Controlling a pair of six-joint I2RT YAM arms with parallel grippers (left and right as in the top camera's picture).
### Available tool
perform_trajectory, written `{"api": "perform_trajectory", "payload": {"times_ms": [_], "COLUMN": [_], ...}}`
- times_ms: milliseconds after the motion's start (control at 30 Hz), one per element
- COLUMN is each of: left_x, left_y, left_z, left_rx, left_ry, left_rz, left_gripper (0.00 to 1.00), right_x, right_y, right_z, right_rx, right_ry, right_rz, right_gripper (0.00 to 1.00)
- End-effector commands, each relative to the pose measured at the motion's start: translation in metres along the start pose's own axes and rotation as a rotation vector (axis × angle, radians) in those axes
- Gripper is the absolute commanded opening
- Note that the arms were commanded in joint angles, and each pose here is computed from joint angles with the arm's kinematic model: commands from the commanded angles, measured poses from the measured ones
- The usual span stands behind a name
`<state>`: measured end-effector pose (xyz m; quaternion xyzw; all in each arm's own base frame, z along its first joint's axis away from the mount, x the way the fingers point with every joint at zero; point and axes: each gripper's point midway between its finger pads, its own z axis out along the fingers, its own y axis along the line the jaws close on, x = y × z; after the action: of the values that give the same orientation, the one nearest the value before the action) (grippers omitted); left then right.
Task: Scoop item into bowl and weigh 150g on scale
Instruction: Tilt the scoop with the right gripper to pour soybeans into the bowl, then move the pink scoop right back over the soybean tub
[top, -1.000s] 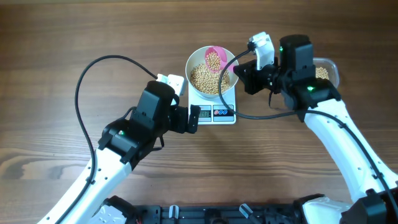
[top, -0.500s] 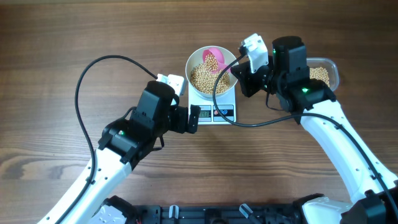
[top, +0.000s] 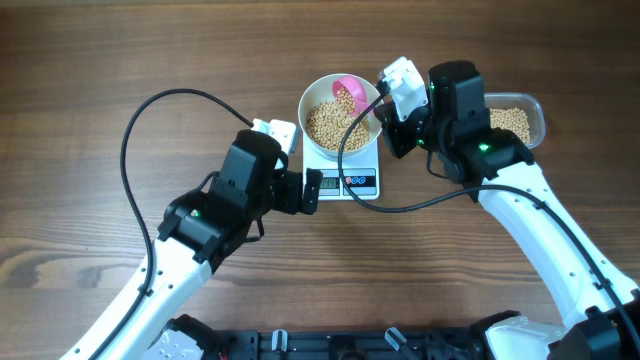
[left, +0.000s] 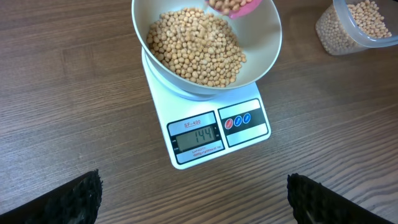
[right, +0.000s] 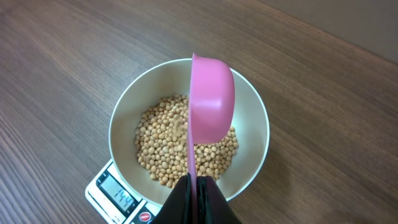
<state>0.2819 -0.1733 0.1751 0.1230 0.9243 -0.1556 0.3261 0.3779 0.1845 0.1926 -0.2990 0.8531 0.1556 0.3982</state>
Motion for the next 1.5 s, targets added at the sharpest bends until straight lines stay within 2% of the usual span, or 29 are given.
{"api": "perform_trajectory", "payload": {"times_ms": [0,133,833,1000,1200,1367,1467], "left_x": [-0.005,-0.005,-0.005,-0.005,-0.005,-0.005,-0.005], "left_y": [-0.005,-0.005,-0.005,-0.005,-0.005,-0.005,-0.005], "left_z": [-0.001,-0.001,-0.001,-0.001,-0.001,-0.001,-0.001], "left_rx": [0.015,0.015,0.015,0.015,0.015,0.015,0.015], "left_ry": [-0.008,-0.008,-0.008,-0.008,-0.008,-0.008,-0.008], "left_rz": [0.005,0.005,0.005,0.005,0.005,0.005,0.005], "left_gripper": [1.0,1.0,1.0,1.0,1.0,1.0,1.0], "right_x": [-0.015,-0.016,-0.016,-0.022,-0.03,-0.026,-0.012], "right_y": [0.002,0.01,0.01,0.006,-0.022,-0.068,-0.105], "right_z": [-0.008,-0.009,-0.009,-0.01,-0.024,-0.054,-0.077], "right_rx": [-0.003,-0.049,-0.048,-0.047,-0.073,-0.074,-0.002], "right_ry": [-0.04,-0.046,-0.046,-0.068,-0.133,-0.195,-0.218], "right_rz": [0.051,0.088,0.092,0.262,0.387,0.529,0.595], "right_gripper": [0.04,0.04,0.04,0.04,0.04,0.04,0.04]}}
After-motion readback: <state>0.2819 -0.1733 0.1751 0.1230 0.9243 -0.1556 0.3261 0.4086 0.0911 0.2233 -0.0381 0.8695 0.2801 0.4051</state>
